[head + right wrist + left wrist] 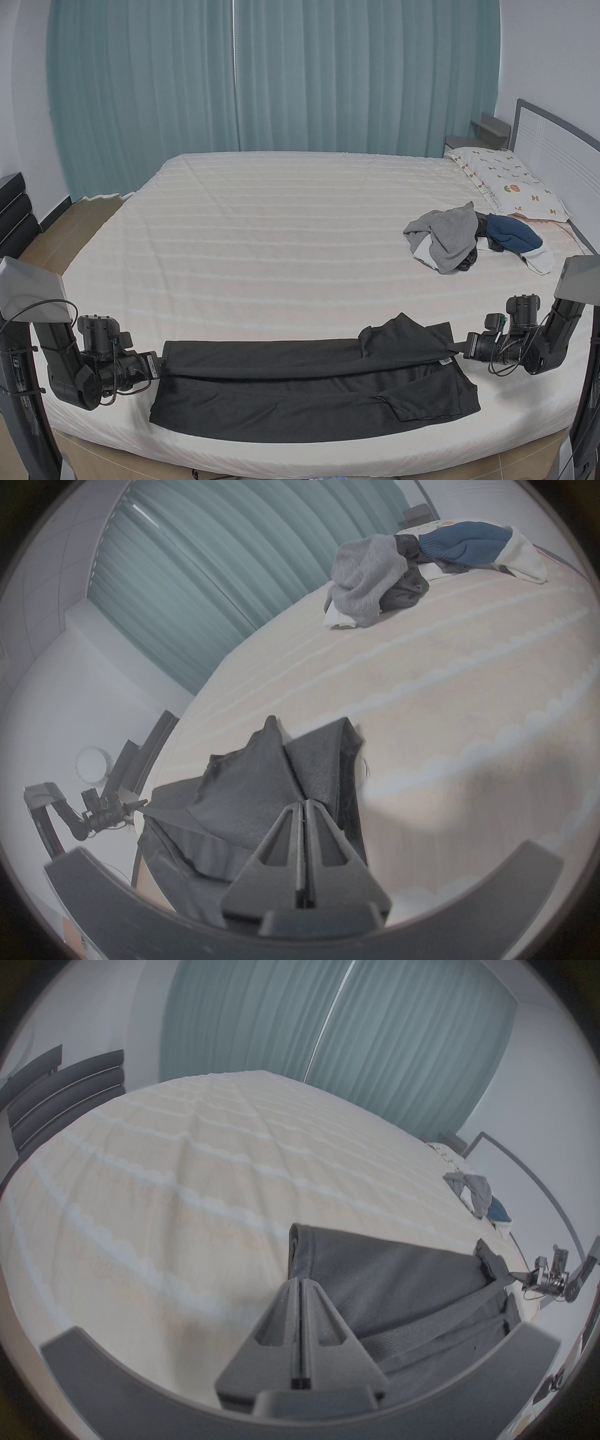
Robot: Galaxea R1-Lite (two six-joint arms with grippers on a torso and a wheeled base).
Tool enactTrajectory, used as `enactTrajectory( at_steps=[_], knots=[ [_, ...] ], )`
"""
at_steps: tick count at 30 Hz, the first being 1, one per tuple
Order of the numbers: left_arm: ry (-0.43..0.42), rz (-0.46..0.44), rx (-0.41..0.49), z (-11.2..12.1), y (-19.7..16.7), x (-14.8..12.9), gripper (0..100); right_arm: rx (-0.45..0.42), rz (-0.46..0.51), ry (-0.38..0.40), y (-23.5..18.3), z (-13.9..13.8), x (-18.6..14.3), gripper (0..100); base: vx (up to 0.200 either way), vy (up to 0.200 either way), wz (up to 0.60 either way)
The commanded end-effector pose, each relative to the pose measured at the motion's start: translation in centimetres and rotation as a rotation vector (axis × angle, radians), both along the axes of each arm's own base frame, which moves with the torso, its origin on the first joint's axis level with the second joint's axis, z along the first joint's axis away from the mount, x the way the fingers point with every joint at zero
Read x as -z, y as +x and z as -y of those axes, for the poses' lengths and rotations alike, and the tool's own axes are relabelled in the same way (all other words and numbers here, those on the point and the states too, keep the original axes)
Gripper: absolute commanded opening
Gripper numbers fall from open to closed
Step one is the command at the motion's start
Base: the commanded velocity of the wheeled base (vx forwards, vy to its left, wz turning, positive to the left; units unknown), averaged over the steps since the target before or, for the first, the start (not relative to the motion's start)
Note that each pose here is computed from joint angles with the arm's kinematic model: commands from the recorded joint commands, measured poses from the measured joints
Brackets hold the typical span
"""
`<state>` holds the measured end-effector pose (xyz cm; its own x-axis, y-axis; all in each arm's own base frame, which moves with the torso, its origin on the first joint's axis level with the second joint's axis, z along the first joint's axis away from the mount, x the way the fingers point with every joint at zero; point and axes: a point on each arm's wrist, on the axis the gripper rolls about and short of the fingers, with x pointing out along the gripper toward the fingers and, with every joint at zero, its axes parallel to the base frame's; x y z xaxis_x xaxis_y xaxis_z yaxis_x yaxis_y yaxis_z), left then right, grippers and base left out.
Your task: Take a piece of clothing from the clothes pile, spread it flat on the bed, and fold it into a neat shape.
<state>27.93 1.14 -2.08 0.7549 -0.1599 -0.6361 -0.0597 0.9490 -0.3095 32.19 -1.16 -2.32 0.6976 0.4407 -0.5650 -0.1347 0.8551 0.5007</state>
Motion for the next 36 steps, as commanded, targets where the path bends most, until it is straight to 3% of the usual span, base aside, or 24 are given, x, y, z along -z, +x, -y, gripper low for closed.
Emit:
enactTrajectory(
  at_steps=[1, 10, 11, 16, 17, 27, 34, 36],
  knots=[
    [0.006, -0.044, 0.011, 0.2, -1.3, 0.6, 0, -0.003, -0.022, -0.009, -0.8, -0.1, 0.7, 0, 0.0, 0.0, 0.0],
    [0.006, -0.062, 0.016, 0.3, -2.2, 0.7, 0, -0.004, -0.029, -0.012, -1.0, -0.1, 0.8, 0, 0.0, 0.0, 0.0],
    [0.006, -0.064, 0.018, 0.4, -2.2, 0.7, 0, -0.004, -0.031, -0.014, -1.1, 0.0, 0.8, 100, 0.0, 0.0, 0.0],
    [0.004, -0.075, 0.023, 0.5, -2.4, 0.8, 0, -0.012, -0.029, -0.018, -1.2, -0.1, 0.8, 100, 0.0, 0.0, 0.0],
    [0.004, -0.075, 0.023, 0.5, -2.4, 0.8, 100, -0.013, -0.026, -0.018, -1.2, -0.1, 0.7, 100, 0.0, 0.0, 0.0],
    [-0.003, -0.076, 0.023, 0.7, -2.8, 0.6, 100, -0.003, 0.024, 0.002, -0.8, -0.1, -0.9, 100, 0.0, 0.0, 0.0],
    [-0.015, -0.014, 0.001, 0.4, -2.6, -0.9, 100, 0.069, 0.041, 0.099, 0.5, -0.4, -2.7, 100, 0.0, 0.0, 0.0],
    [-0.073, 0.031, -0.041, 0.6, -1.8, -2.0, 100, 0.098, 0.037, 0.149, 1.2, -0.5, -3.0, 100, 0.0, 0.0, 0.0]
  ],
)
